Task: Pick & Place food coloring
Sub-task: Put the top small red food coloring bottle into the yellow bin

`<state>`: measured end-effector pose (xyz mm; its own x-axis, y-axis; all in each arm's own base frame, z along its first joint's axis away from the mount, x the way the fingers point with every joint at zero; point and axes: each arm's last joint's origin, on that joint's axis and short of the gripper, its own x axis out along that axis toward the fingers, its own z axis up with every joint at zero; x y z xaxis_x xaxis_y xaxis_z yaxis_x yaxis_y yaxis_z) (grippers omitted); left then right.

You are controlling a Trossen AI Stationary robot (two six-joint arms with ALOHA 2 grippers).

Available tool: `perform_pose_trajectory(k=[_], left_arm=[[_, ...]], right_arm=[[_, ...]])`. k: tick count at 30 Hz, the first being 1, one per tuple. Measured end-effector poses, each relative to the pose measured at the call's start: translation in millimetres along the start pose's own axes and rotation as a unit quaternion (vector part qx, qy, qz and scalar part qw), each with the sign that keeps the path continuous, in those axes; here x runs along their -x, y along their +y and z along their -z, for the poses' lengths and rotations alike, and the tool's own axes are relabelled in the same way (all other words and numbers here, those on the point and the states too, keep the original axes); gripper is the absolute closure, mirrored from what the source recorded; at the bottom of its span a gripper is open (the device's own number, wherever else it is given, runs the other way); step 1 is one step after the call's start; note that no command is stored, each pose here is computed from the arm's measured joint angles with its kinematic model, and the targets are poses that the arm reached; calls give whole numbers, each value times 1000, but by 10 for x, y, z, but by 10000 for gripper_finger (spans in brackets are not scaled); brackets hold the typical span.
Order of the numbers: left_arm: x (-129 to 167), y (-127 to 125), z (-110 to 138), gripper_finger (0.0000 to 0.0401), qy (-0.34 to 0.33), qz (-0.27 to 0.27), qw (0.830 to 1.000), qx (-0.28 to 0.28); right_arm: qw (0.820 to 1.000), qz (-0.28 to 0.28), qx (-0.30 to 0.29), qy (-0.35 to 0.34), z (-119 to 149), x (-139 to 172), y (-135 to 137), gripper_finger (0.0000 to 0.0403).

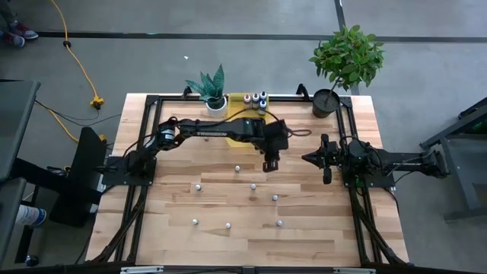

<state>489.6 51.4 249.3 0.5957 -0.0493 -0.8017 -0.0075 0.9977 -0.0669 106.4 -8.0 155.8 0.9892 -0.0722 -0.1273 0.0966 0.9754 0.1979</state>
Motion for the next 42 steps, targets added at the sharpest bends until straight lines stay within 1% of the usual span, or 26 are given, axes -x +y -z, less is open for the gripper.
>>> perform_pose_trajectory(k=[4,7,10,12,13,16,17,23,26,29,31,36,38,40,42], left_arm=[[264,81,-1,337,-10,-28,1000,4],[422,201,97,337,1,-43,999,4],[560,333,260,337,19,-53,998,7],[632,429,347,337,13,-62,998,8],[665,472,422,337,21,-65,998,11],[706,618,539,337,13,-81,997,17],[714,662,594,337,20,-84,996,22],[702,902,656,337,11,-118,991,54],[634,982,665,337,3,-117,991,58],[576,1032,627,337,-20,-118,992,49],[559,1073,651,337,-15,-118,992,46],[500,1111,638,337,-28,-115,992,35],[459,1138,631,337,-34,-115,992,32],[402,1169,689,337,-16,-109,993,37],[317,1204,682,337,-26,-112,993,36]], right_arm=[[1000,0,0,0,1,0,0,402],[1000,0,0,0,1,0,0,402],[1000,0,0,0,2,0,0,402],[1000,0,0,0,0,0,0,402],[1000,0,0,0,1,0,0,402],[1000,0,0,0,1,0,0,402],[1000,0,0,0,1,0,0,402],[1000,0,0,0,0,0,0,402],[1000,0,0,1,2,0,0,402],[1000,0,0,0,1,0,0,402],[1000,0,0,0,1,0,0,402],[1000,0,0,0,2,0,0,402],[1000,0,0,0,1,0,0,402],[1000,0,0,0,2,0,0,402],[1000,0,0,0,0,0,0,402]])
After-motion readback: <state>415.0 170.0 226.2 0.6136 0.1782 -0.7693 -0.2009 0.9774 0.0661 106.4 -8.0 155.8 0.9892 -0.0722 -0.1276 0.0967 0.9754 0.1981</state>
